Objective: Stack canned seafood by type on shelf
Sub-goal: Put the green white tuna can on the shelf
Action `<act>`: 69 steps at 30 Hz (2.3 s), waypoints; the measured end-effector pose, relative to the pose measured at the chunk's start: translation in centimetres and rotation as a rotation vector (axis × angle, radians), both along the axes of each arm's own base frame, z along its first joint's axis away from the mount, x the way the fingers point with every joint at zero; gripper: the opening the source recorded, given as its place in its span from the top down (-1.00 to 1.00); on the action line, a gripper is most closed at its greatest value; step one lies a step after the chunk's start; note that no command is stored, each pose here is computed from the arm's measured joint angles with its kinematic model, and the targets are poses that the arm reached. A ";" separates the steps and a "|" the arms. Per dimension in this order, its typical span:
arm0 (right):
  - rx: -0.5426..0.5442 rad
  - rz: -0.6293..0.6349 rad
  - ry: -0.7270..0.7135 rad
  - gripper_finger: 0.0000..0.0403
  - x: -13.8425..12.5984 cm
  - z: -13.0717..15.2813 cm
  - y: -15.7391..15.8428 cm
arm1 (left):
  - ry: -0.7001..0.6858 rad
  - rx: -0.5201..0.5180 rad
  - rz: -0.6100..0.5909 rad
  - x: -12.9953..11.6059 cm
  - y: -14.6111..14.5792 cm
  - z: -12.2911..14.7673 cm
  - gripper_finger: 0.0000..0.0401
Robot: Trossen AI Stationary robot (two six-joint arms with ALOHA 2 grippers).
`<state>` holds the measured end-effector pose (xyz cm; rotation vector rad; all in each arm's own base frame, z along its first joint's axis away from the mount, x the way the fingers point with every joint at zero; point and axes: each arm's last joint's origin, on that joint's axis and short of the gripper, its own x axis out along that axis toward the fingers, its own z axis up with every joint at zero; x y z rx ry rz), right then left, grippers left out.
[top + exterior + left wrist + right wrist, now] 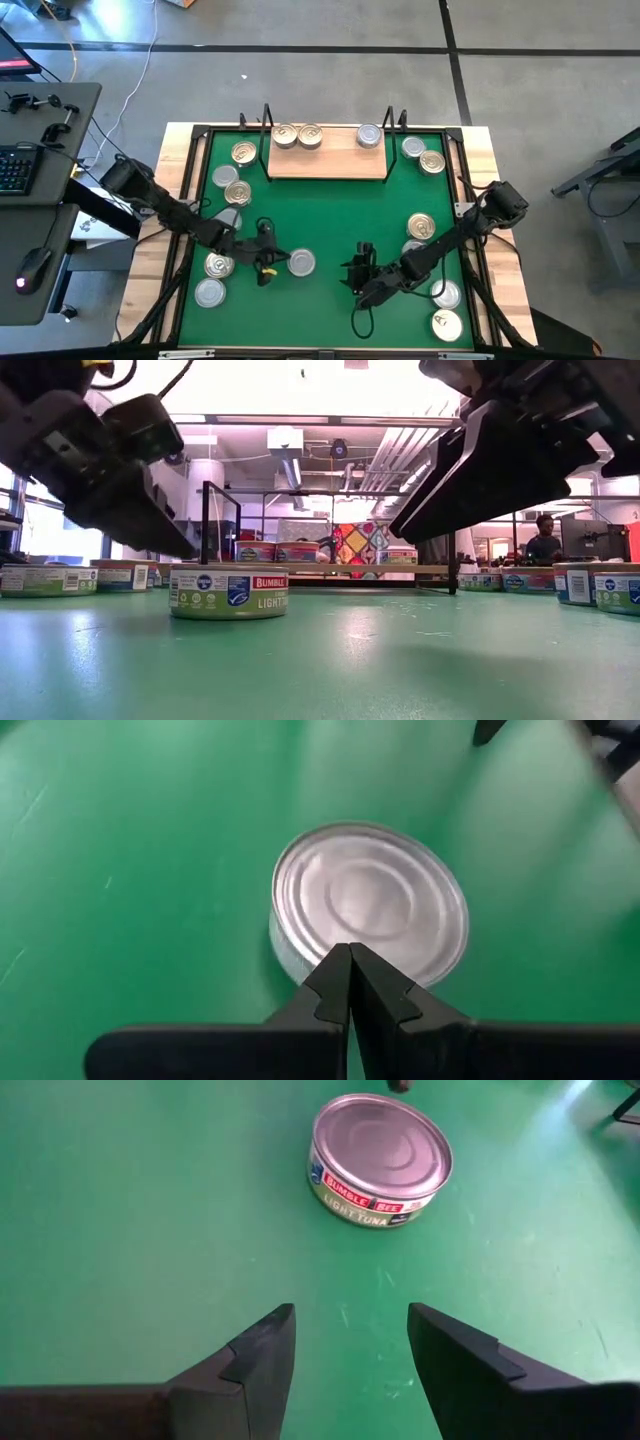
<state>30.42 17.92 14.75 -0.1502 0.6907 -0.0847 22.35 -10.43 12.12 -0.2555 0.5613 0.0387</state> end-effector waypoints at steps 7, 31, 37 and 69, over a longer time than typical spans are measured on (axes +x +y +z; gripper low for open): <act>0.003 0.000 -0.006 0.07 0.0 0.0 0.0 | -0.092 -0.015 -0.020 0.0 -0.2 0.4 1.00; 0.004 0.000 -0.008 0.07 0.1 0.1 0.0 | -0.012 -0.021 0.023 0.3 -1.3 -3.6 1.00; -0.036 0.051 -0.036 0.07 0.3 0.4 0.2 | -0.011 -0.025 0.016 0.2 -1.4 -3.6 1.00; -0.512 0.409 -0.039 -0.30 4.3 -2.8 -2.5 | -0.006 -0.057 0.004 0.1 -1.7 -3.6 1.00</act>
